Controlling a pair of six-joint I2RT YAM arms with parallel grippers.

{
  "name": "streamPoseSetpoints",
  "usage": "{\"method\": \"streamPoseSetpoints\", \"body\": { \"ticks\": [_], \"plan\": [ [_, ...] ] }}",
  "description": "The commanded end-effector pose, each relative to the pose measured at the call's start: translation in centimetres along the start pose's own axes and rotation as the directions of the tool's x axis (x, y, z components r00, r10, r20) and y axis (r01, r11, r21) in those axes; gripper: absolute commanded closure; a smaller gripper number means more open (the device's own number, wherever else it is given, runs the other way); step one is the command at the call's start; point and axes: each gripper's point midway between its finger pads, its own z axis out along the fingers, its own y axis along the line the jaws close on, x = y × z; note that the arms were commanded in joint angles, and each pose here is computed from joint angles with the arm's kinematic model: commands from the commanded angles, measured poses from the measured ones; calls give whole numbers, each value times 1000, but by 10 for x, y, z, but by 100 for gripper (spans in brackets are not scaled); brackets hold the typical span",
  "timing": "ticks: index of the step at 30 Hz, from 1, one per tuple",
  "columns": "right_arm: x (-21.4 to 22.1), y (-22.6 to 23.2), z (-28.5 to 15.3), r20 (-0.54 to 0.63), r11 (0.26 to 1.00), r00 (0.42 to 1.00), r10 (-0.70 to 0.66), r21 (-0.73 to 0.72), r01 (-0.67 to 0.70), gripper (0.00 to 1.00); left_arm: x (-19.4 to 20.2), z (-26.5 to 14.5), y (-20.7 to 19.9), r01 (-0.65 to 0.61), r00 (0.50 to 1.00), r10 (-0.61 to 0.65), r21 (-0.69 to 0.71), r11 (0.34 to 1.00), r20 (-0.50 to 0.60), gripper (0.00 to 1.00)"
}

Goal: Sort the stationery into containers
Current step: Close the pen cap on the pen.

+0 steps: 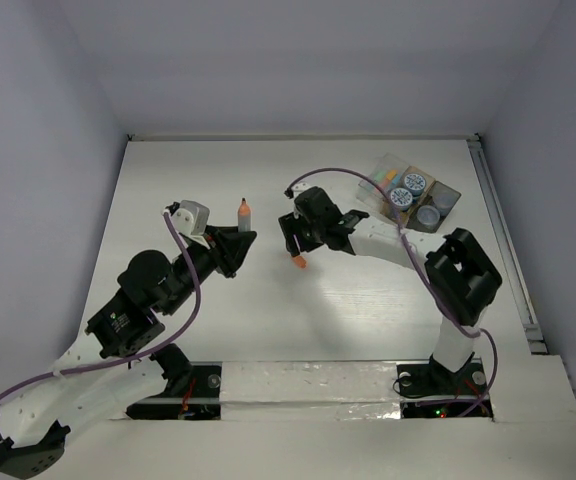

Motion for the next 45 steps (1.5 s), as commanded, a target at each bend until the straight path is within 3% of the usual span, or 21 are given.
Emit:
{"method": "streamPoseSetpoints", "body": {
  "ticks": [1,15,27,31,32,35,38,45],
  "plan": [
    [4,15,10,-46,999,999,6,-52,-8,34,-28,-5,-3,9,997,-9,6,1000,81,100],
    [40,13,37,-184,999,982,-34,-37,27,35,-28,-5,-3,8,997,-8,3,1000,79,100],
    [59,-9,52,-257,991,964,-71,90,97,42,-29,-6,-3,11,996,-11,2,1000,84,100],
    [65,-7,52,-284,989,955,-89,86,118,56,-30,-7,-2,13,996,-13,0,1000,89,100],
    [65,-6,52,-289,989,953,-93,79,121,68,-30,-6,-2,13,996,-13,0,1000,89,100],
    [60,-2,47,-276,992,957,-85,62,106,81,-27,-4,-2,19,997,-18,-6,1000,77,100],
    [43,10,35,-218,997,974,-64,17,69,90,-24,-1,1,35,998,-33,-26,999,61,100],
    [-19,19,-11,-8,1000,1000,-1,-6,1,97,-7,7,-10,133,991,-133,25,991,30,100]
  ]
}}
